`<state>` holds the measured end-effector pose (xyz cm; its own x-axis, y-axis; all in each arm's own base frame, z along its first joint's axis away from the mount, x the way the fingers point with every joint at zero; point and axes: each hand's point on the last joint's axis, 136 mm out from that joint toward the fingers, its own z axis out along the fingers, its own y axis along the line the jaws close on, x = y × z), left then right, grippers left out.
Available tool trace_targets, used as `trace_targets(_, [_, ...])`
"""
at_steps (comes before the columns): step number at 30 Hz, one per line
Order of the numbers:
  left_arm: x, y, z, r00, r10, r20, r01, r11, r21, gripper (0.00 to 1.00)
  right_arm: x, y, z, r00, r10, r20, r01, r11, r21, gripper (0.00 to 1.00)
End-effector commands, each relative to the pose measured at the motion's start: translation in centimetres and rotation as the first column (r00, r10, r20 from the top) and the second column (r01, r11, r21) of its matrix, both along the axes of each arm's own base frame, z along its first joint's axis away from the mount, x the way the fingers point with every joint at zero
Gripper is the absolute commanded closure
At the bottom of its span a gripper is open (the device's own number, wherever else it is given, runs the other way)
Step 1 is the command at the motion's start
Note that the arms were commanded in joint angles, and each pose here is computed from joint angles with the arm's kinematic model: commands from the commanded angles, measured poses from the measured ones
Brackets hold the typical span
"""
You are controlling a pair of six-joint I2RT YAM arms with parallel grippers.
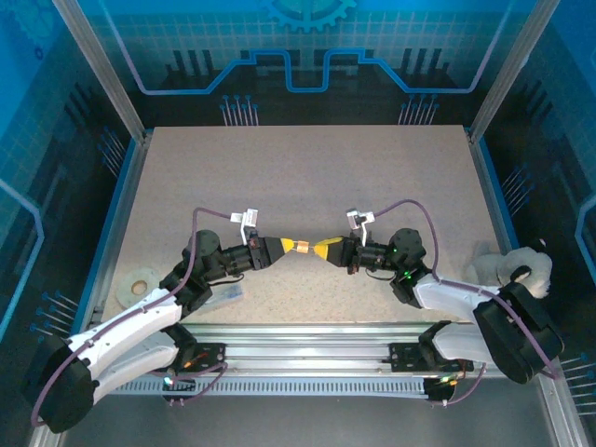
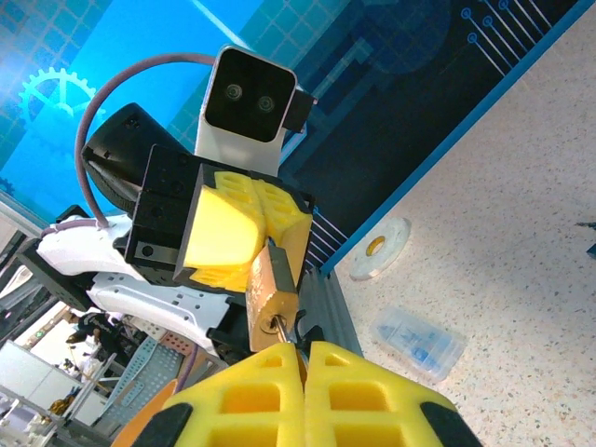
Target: Lock with the key
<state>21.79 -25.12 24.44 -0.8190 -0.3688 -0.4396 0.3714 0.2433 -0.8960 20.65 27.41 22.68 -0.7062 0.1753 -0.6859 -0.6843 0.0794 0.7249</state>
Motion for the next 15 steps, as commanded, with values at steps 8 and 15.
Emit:
trace_targets(8, [1.1,1.6,0.2,0.996,0.076,0.037,-0.077,0.997,0.027,1.00,0.0,-1.7,1.8,0.994,-0.062,0.093,0.064,0.998,-0.013,1.00])
trace_targets(15, [2.4,1.3,-1.5,0.999,0.053,0.013,-0.055,0.977,0.207,1.00,0.5,-3.7,2.2,0.972,-0.183,0.144,0.191,0.981,-0.045,1.00])
